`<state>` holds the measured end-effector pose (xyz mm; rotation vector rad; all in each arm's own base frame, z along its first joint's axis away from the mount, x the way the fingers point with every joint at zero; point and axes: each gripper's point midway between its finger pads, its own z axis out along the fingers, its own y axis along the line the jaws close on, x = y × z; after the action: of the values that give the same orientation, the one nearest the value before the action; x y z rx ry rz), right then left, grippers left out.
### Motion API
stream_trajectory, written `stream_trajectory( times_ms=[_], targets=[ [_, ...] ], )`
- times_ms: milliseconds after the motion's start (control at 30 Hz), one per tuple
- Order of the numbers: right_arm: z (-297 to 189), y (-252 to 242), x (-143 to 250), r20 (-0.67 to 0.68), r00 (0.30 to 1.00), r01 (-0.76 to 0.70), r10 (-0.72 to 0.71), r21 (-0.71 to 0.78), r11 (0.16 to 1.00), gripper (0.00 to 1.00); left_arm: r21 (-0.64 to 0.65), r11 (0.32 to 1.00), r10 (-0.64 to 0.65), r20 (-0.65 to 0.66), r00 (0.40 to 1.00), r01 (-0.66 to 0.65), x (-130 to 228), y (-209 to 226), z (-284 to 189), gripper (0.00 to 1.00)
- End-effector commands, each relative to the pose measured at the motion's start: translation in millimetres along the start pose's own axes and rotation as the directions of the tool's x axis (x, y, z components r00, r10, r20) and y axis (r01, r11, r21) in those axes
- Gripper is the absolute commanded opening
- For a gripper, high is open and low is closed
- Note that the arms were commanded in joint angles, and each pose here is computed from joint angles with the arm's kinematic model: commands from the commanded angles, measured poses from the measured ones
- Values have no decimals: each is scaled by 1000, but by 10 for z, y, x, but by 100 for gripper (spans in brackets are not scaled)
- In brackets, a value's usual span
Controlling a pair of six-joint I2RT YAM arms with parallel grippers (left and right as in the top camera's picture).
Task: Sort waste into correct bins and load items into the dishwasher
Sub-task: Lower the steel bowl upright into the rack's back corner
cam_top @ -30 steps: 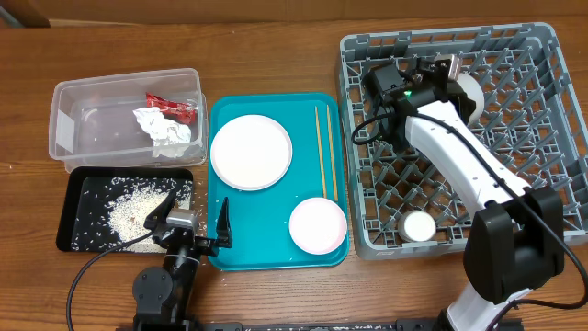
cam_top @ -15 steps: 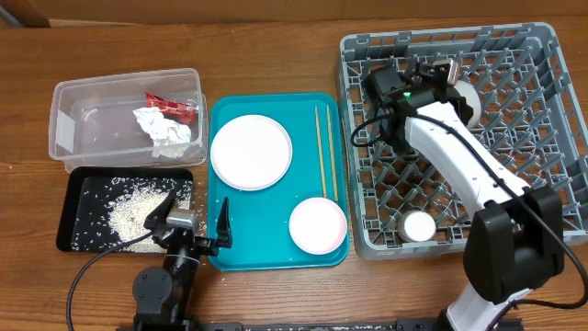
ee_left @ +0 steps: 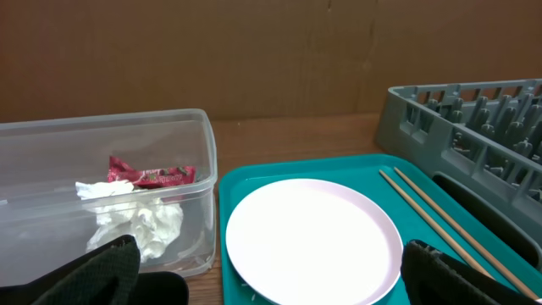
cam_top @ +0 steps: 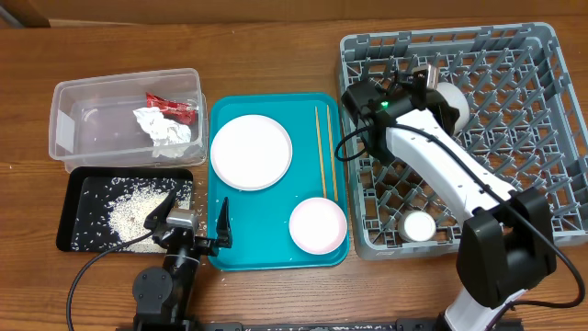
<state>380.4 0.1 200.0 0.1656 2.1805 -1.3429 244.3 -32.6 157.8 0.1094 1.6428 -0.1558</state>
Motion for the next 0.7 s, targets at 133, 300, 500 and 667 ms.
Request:
stream_trajectory(
  times_ms=[133,300,500,667],
  targets=[
    [269,-97,-83,-18,998,-67,68,43,997,4,0,1000,-14,1,1000,14,5,4,-2,100],
    [283,-33,-69,-36,997,-65,65,8,998,4,0,1000,-14,2,1000,14,4,4,-3,100],
    [308,126,117,-87,996,-30,25,-51,998,4,0,1000,-14,2,1000,14,4,4,-3,100],
    [355,145,310,-102,994,44,-46,-24,999,4,0,1000,-14,1,1000,14,5,4,-2,100]
  ],
)
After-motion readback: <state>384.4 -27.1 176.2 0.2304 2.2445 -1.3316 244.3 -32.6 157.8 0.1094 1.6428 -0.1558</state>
